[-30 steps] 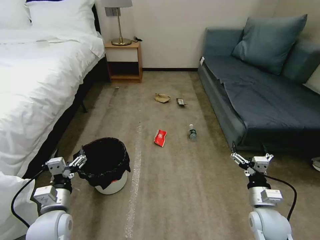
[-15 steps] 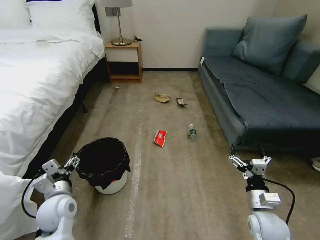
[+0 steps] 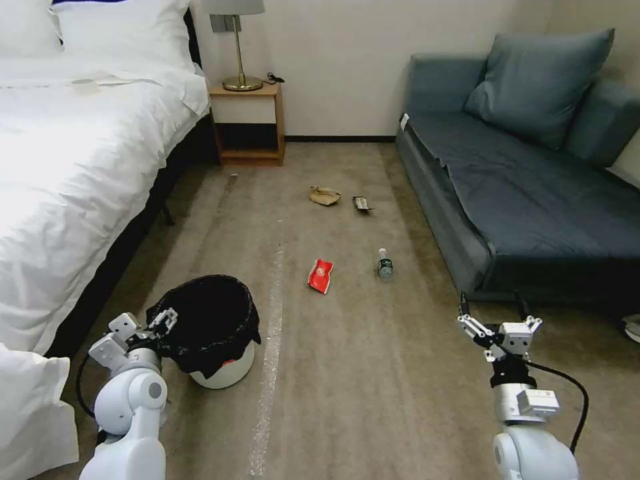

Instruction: Pick up the trash bin, then pick up the garbage on the floor and place it into the trash bin.

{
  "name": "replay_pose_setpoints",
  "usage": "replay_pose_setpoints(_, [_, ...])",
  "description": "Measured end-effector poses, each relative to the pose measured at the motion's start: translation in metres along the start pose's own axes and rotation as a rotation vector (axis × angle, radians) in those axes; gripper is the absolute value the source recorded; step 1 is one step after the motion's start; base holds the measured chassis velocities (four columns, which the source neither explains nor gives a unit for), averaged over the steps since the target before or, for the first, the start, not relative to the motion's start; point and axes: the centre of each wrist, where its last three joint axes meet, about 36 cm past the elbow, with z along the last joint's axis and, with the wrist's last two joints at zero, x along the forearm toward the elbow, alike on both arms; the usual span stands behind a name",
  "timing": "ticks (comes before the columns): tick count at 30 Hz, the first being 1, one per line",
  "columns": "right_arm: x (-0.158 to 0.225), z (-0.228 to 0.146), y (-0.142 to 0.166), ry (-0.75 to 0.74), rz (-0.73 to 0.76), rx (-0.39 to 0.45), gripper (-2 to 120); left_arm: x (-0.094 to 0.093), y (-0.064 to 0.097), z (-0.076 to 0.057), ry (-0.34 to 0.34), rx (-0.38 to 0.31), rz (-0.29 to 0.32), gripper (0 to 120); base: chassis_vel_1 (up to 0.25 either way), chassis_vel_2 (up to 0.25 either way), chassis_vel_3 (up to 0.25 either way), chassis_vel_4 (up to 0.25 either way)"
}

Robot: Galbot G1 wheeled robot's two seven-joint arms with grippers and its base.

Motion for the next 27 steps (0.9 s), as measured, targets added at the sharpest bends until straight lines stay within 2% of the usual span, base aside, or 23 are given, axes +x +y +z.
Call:
replay_pose_setpoints(8, [0.002,0.002,0.001,-0.005,-0.009,-0.003,100,-0.006,0.001,-0.002,0.042,0.011,-0.009,99,0.000,0.000,0.000,0.000])
replay_pose_setpoints(14, [0.005,0.003,0.005,-0.010,-0.016,-0.010,100,-0.016,0.003,0.005,0.078,0.026,-0.018,100,0.000,0.000,0.000,0.000])
replay_pose_setpoints(16, [0.005,0.001,0.011,-0.016,-0.025,-0.022,100,-0.022,0.006,0.011,0.101,0.035,-0.023,100,0.000,0.000,0.000,0.000])
replay_pose_setpoints(27, [0.007,0.003,0.018,-0.020,-0.042,-0.029,100,-0.025,0.013,0.016,0.108,0.052,-0.020,94,0.000,0.000,0.000,0.000])
